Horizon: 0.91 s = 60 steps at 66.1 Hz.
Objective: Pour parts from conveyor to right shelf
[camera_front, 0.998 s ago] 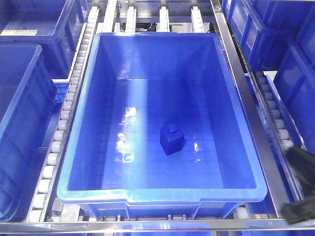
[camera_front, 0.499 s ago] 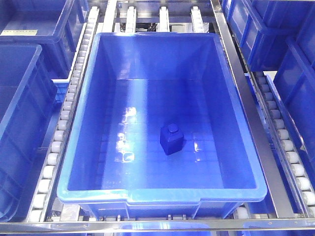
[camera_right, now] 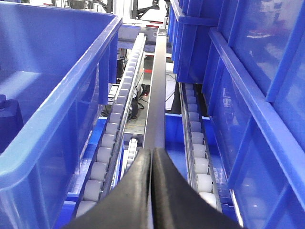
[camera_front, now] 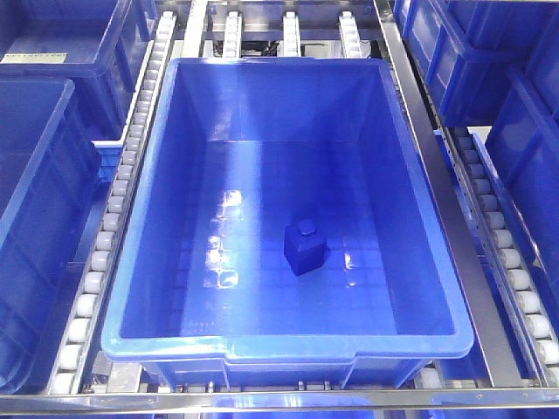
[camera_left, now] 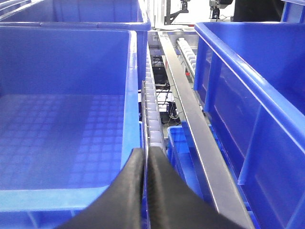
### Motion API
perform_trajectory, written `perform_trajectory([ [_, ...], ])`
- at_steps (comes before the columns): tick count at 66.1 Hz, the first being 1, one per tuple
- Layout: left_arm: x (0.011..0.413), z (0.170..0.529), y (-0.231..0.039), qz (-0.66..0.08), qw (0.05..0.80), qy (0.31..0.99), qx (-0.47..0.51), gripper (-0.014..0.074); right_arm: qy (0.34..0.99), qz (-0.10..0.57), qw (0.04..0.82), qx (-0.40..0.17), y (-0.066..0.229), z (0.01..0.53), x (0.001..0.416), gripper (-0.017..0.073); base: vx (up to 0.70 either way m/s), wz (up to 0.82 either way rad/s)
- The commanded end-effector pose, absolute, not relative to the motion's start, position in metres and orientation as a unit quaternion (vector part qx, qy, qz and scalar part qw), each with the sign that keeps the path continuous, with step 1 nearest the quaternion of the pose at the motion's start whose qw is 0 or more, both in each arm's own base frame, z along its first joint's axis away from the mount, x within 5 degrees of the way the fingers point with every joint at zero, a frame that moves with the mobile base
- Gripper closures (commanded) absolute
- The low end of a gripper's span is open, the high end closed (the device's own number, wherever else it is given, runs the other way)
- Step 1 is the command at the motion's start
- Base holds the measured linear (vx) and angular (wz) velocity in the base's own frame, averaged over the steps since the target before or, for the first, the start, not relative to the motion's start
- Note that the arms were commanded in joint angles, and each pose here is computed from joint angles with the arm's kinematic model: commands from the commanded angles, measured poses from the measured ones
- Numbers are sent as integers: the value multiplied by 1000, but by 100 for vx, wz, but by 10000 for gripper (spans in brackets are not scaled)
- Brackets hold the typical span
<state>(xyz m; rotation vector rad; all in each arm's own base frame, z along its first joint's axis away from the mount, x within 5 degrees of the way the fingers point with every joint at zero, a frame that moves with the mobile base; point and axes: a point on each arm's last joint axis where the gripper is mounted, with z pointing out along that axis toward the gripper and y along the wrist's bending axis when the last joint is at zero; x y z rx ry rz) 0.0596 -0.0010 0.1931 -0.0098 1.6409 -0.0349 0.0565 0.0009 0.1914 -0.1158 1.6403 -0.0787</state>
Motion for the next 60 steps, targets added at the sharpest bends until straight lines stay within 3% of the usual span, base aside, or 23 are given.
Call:
perform_trajectory([
  [1,60,206,-2,-25,711,703,-7,599,702,-42,709,-53,1,196,56,568,0,0],
  [60,60,206,-2,-25,711,703,-7,599,703,-41,708,-53,1,196,56,568,0,0],
])
